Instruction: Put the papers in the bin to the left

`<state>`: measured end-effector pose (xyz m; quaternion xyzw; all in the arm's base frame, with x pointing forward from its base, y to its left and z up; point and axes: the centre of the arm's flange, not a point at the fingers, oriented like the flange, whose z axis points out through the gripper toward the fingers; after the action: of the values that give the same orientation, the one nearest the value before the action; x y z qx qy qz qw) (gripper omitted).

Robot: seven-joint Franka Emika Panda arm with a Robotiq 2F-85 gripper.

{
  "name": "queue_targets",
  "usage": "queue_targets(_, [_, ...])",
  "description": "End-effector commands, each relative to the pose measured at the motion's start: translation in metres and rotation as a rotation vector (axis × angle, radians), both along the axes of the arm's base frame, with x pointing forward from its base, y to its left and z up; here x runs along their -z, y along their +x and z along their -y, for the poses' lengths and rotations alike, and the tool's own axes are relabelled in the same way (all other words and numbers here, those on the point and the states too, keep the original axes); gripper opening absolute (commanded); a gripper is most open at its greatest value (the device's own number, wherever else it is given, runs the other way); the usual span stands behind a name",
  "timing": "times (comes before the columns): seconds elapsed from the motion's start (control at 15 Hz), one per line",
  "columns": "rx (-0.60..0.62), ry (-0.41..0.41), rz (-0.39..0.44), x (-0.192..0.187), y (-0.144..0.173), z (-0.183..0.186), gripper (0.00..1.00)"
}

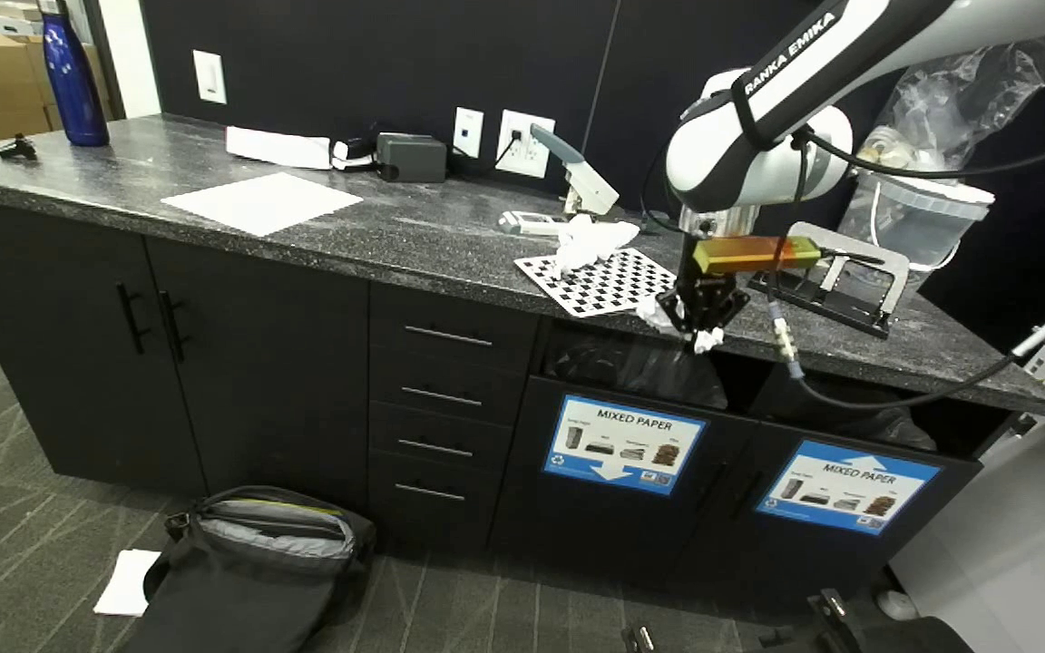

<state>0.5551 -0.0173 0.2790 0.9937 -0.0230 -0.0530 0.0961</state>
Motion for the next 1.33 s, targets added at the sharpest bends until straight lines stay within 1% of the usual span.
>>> queue_targets(0.0, [0.019, 0.065, -0.098, 0.027, -0.092, -0.022, 0.05])
queue_targets(0.07, [0.049, 0.062, -0.093, 0.048, -0.112, -0.025, 0.05])
queue_targets(0.13, [0.075, 0.062, -0.08, 0.066, -0.125, -0.027, 0.05])
queue_targets(0.2, [0.111, 0.057, -0.017, 0.081, -0.126, -0.023, 0.05])
queue_targets(0.33, [0.169, 0.07, 0.075, 0.106, -0.126, -0.017, 0.05])
queue_targets(0.47, [0.208, 0.081, 0.176, 0.122, -0.113, -0.01, 0.05])
queue_targets(0.67, [0.255, 0.069, 0.337, 0.145, -0.08, 0.003, 0.05])
queue_targets(0.8, [0.282, 0.056, 0.413, 0.161, -0.062, 0.018, 0.05])
queue_targets(1.0, [0.337, 0.023, 0.485, 0.186, -0.03, 0.038, 0.05])
queue_targets(1.27, [0.394, 0.01, 0.558, 0.209, 0.007, 0.043, 0.05])
